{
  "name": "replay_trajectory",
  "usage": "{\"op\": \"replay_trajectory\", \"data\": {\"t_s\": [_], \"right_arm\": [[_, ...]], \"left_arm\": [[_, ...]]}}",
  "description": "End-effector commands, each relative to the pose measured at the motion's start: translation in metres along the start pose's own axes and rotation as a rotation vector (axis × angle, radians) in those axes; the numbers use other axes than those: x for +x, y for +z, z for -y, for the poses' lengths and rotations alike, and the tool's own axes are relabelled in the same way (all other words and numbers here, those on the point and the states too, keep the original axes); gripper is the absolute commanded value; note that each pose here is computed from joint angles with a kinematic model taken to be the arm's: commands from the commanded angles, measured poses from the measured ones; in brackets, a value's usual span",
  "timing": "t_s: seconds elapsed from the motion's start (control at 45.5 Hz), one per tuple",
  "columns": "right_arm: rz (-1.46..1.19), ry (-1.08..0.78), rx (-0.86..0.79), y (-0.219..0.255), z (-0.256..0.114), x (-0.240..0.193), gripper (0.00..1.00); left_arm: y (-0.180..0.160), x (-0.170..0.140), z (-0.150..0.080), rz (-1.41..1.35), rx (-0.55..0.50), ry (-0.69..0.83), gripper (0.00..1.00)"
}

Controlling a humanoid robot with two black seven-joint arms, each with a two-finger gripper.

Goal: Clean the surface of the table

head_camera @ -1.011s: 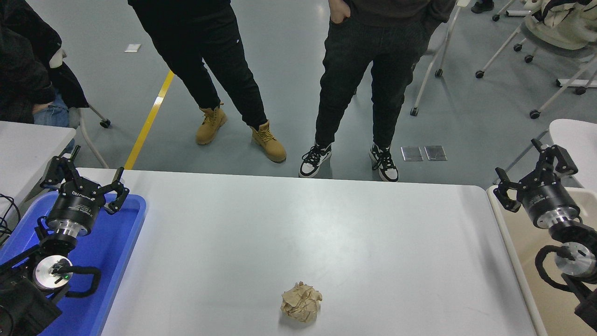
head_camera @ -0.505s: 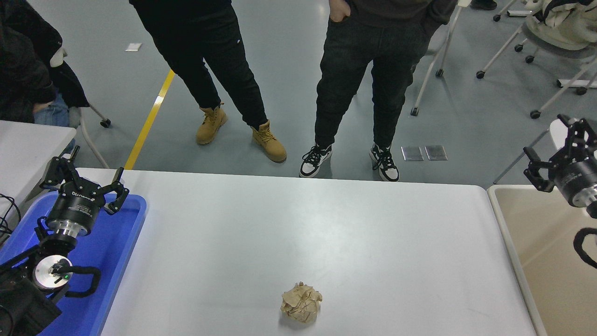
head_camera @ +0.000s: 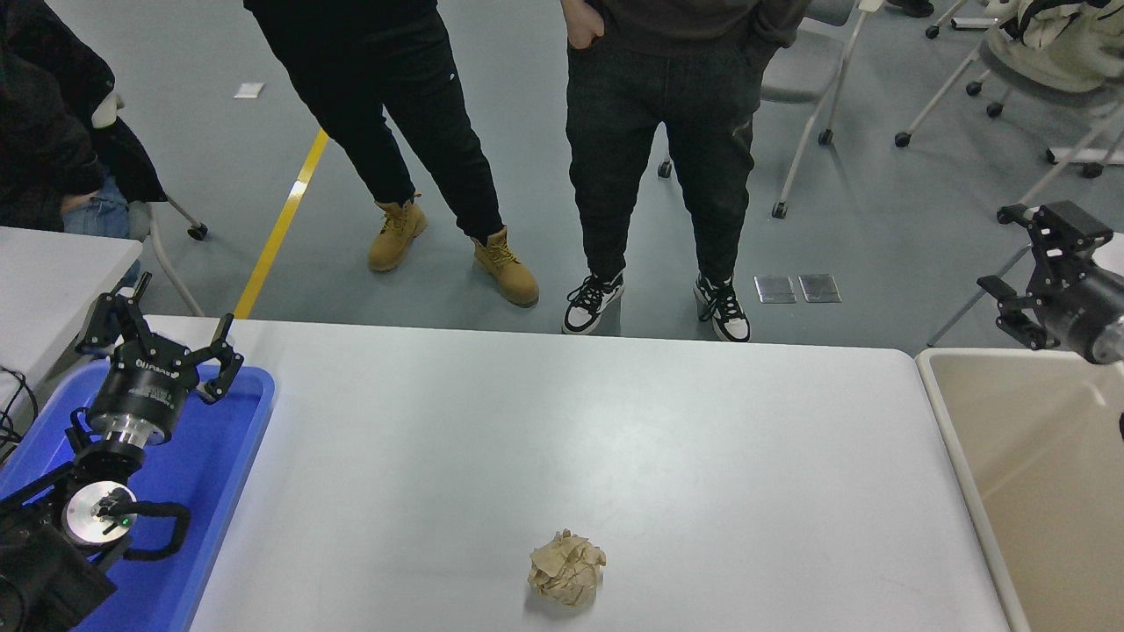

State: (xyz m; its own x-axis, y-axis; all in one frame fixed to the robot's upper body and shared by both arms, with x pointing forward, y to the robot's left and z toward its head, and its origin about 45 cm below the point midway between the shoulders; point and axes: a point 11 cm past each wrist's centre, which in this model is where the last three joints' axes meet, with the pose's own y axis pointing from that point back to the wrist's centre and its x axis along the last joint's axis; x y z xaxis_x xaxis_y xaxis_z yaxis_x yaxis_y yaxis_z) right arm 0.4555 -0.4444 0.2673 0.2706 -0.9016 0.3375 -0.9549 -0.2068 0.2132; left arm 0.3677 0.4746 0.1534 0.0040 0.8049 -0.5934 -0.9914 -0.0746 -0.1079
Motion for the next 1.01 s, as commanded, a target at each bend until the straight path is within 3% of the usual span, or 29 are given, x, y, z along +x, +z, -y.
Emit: {"op": "replay_trajectory", "data": {"t_s": [0.0,0.396,0.791,0.989], "right_arm": [[-0.360,-0.210,0.009,-0.057,0.041,-0.048,0.99],[-0.844,-0.616,-0.003,-0.142,0.082,-0.164,0.99],[-1.110,-0.984,0.029,-0.156,0.081,-0.317,0.99],[-1.152,-1.008,-0.020,-0.143,0.079,-0.314,0.99]], "left_arm": [[0.000,0.000,0.000,0.000,0.000,0.000,1.00],[0.000,0.000,0.000,0.000,0.000,0.000,1.00],[0.000,0.000,0.000,0.000,0.000,0.000,1.00],[0.000,0.000,0.000,0.000,0.000,0.000,1.00]]}}
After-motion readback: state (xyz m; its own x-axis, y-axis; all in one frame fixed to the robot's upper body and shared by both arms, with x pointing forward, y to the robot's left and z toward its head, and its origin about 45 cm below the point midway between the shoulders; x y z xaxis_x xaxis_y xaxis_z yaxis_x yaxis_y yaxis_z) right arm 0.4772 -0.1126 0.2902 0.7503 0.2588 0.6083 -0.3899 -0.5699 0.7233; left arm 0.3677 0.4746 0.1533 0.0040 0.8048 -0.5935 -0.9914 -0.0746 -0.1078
